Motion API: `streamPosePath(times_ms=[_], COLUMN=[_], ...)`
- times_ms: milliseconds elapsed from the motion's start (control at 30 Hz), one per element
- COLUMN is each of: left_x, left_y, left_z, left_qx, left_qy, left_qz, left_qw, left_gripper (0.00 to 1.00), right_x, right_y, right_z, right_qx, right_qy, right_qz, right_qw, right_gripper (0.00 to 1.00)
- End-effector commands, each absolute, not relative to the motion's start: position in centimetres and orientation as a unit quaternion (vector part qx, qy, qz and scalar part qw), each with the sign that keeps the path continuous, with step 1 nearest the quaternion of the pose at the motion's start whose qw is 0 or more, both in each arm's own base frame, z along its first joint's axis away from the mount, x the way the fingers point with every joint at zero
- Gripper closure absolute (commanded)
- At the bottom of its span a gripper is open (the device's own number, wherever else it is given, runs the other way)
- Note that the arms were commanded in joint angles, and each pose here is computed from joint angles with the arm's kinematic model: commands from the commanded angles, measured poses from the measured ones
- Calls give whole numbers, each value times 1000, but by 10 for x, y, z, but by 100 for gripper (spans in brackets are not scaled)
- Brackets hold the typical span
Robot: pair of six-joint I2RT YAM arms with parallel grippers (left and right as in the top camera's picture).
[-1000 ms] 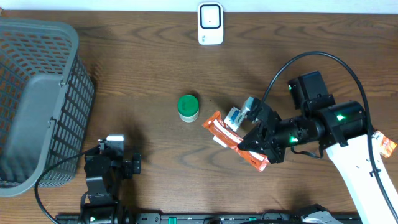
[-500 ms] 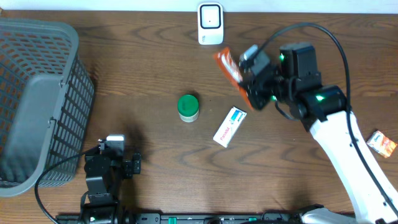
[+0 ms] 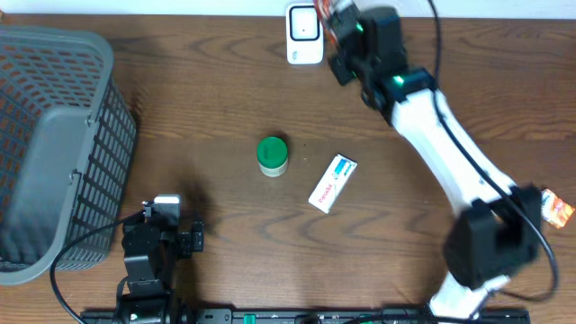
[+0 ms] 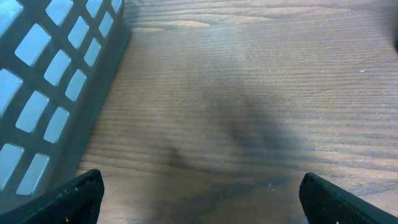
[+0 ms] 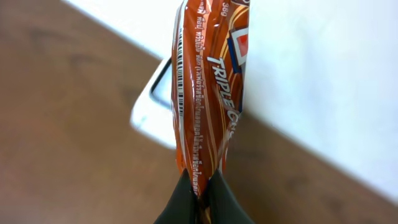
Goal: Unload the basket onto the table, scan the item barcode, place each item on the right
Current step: 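Carry the chocolate bar up to the white scanner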
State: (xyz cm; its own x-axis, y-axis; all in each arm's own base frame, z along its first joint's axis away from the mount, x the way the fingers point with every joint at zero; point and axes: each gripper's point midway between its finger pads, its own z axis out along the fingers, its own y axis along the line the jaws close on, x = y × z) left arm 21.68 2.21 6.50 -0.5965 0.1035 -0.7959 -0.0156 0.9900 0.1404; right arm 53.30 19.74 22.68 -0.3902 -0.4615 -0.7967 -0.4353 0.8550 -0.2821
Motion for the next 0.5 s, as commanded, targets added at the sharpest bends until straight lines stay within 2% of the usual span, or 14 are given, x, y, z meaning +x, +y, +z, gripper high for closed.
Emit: streamPosePath(times_ms=[0,200,467], left_x=[211,211,211], left_y=[23,23,23], left_z=[54,54,54], left_qx=[24,24,25], left_qy=[899,899,899], left_qz=[70,70,70], left_qw=[431,431,431], left_gripper=[0,0,0], right_x=[564,595,609], right_y=[190,180,205], right_z=[225,184,139], right_qx=[-287,-331,-396], right_qy=[815,771,697], right_qz=[-147,-330,-448], right_qw=[481,433,395], right_gripper=[99,99,99])
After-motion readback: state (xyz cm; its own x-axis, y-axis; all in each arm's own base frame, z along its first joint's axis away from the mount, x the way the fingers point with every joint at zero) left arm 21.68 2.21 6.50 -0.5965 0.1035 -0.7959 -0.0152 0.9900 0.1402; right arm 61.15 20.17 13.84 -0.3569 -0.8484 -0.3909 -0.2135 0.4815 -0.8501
